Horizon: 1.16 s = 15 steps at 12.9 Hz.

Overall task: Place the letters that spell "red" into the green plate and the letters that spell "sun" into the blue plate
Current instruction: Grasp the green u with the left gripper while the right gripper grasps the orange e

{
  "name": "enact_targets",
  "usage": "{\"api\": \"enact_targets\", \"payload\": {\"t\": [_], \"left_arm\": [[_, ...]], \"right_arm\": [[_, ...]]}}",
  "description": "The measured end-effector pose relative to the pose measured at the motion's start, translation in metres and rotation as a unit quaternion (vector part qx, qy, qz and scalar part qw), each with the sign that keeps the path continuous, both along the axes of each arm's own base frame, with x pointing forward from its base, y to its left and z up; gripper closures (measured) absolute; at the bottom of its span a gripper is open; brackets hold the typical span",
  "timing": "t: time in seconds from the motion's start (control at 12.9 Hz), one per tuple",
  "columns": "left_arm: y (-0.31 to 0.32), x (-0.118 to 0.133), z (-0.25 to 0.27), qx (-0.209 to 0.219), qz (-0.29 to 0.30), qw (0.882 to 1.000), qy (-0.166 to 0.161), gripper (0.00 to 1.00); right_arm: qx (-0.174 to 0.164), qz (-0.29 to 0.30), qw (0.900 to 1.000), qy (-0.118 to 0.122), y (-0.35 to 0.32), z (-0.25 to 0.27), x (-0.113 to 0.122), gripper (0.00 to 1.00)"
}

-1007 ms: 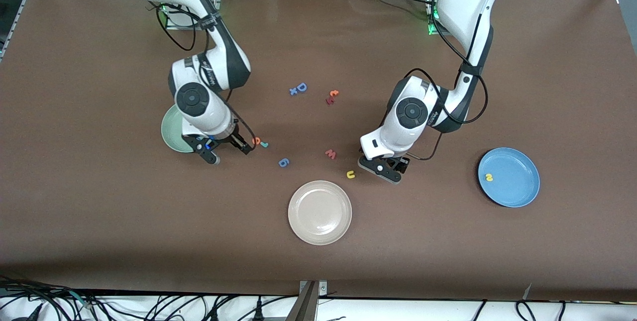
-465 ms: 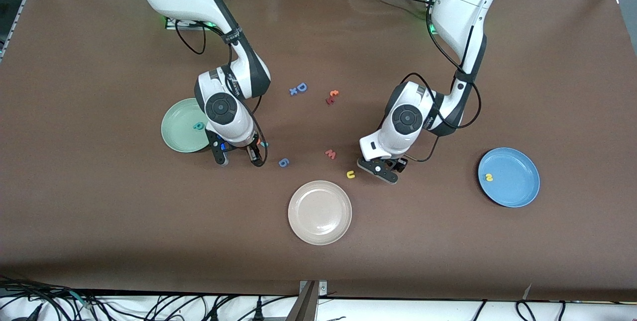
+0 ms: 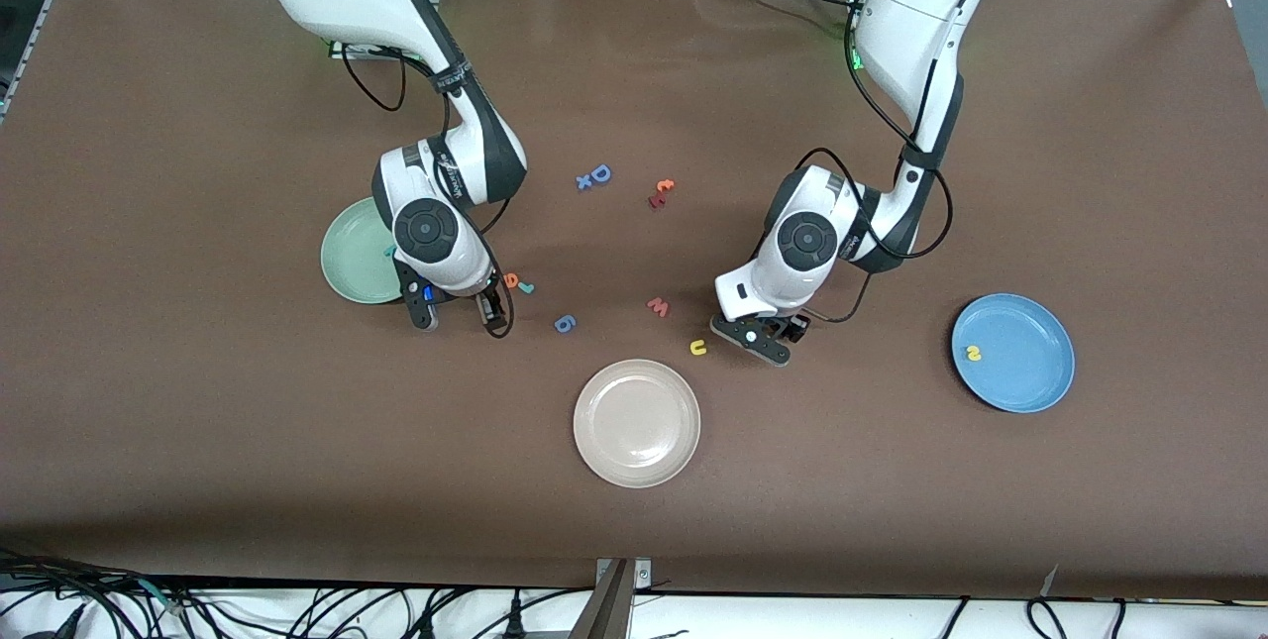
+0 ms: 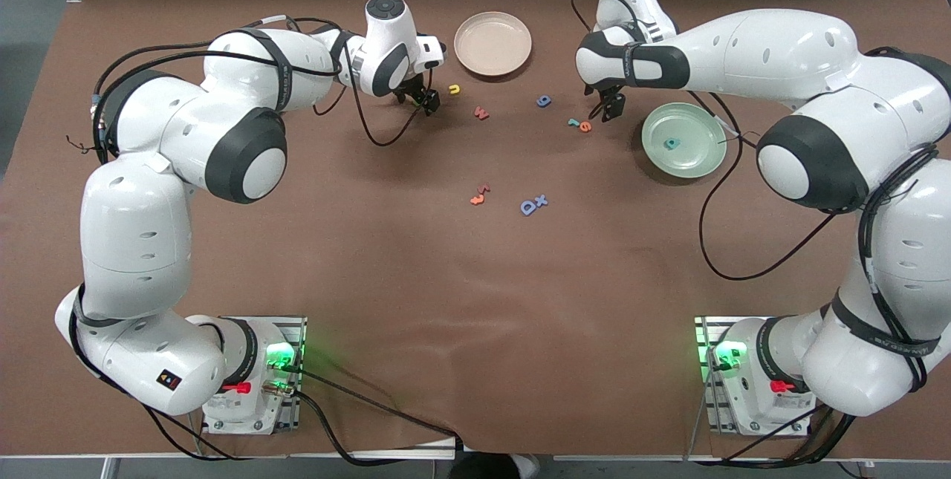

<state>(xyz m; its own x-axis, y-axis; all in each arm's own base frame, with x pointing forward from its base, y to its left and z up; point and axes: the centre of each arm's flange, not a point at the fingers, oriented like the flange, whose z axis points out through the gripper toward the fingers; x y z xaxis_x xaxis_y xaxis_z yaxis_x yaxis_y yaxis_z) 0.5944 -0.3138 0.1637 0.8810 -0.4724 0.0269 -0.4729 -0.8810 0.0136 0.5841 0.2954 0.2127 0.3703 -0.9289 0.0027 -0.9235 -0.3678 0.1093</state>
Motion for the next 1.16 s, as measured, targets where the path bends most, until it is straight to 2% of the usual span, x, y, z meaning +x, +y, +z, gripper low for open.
{"api": "enact_targets", "payload": {"t": [0.31,0.39,0.54,0.62,0.7,0.77,0.93,1.16], "left_arm": [[-0.001,0.0,0.001,-0.002,-0.001,1.0,-0.004,0.25],[-0.001,0.0,0.001,-0.002,-0.001,1.0,-0.005,0.28],[-0.002,0.001,0.001,-0.003,-0.001,1.0,-0.006,0.3],[-0.003,0.001,0.002,-0.004,-0.002,1.0,-0.009,0.37],[-0.003,0.001,0.002,-0.004,-0.002,1.0,-0.009,0.37],[-0.003,0.001,0.002,-0.005,-0.002,1.0,-0.011,0.44],[-0.004,0.001,0.002,-0.005,-0.002,1.0,-0.011,0.46],[-0.004,0.001,0.003,-0.006,-0.003,1.0,-0.013,0.52]], "right_arm": [[-0.012,-0.013,0.999,0.027,-0.009,-0.006,-0.004,0.07],[-0.014,-0.026,0.999,0.029,-0.011,-0.007,-0.004,0.11],[-0.018,-0.058,0.998,0.028,-0.01,-0.009,-0.004,0.14],[-0.018,-0.075,0.997,0.023,-0.008,-0.011,-0.004,0.14],[-0.016,-0.094,0.995,0.014,-0.005,-0.011,-0.003,0.14],[-0.013,-0.108,0.994,0.006,-0.001,-0.012,-0.003,0.14],[-0.009,-0.12,0.993,-0.002,0.012,-0.017,-0.008,0.15],[-0.013,-0.128,0.992,0.006,0.025,-0.036,-0.02,0.16]]}}
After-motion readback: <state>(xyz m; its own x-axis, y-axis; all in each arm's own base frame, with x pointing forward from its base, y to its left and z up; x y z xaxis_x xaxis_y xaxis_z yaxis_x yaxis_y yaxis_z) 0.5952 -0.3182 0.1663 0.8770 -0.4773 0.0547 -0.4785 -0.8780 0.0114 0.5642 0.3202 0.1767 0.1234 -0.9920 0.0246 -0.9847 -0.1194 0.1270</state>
